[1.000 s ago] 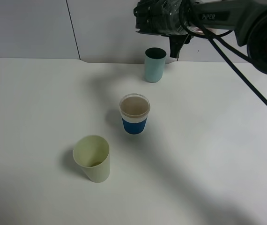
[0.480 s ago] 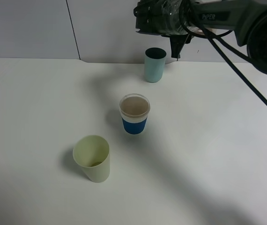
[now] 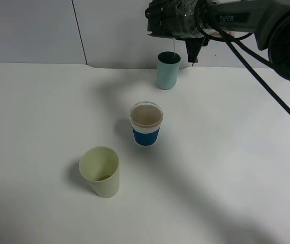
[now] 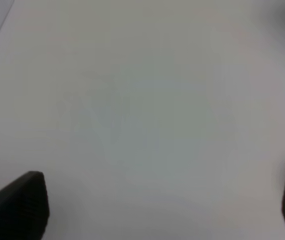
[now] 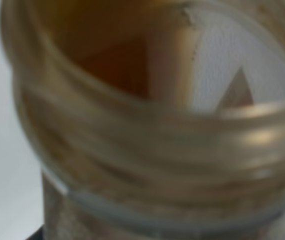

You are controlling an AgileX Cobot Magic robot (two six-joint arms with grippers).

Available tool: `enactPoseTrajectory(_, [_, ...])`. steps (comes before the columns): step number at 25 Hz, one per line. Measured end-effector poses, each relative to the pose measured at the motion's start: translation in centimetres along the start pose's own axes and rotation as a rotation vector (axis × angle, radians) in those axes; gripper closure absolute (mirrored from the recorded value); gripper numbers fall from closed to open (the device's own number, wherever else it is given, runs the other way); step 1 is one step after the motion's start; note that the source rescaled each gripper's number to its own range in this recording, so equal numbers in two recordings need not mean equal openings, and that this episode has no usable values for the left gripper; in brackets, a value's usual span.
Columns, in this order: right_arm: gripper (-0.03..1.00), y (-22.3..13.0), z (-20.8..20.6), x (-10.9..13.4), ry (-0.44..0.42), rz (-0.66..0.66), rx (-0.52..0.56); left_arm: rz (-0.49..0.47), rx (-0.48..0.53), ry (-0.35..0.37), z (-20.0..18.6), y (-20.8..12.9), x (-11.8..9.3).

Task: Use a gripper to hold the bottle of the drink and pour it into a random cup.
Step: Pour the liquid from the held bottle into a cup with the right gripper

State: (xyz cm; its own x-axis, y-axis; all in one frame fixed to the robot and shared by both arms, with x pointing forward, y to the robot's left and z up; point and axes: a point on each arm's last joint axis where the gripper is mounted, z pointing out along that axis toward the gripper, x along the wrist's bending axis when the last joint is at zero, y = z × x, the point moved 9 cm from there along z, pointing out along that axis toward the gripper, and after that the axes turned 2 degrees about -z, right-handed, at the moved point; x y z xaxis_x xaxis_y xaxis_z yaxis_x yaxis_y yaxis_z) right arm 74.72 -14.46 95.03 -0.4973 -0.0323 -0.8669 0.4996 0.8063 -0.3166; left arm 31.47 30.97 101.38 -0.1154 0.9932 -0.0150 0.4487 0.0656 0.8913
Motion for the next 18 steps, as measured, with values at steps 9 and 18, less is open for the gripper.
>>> enactPoseTrajectory(9, [0.97,-0.06,0.00,-0.16,-0.009,-0.018,0.003,0.000,0.000,0.000,0.00,0.00,0.00])
enactPoseTrajectory(18, [0.97,-0.06,0.00,-0.16,-0.009,-0.017,0.003,0.000,0.001,0.000,0.00,-0.02,0.00])
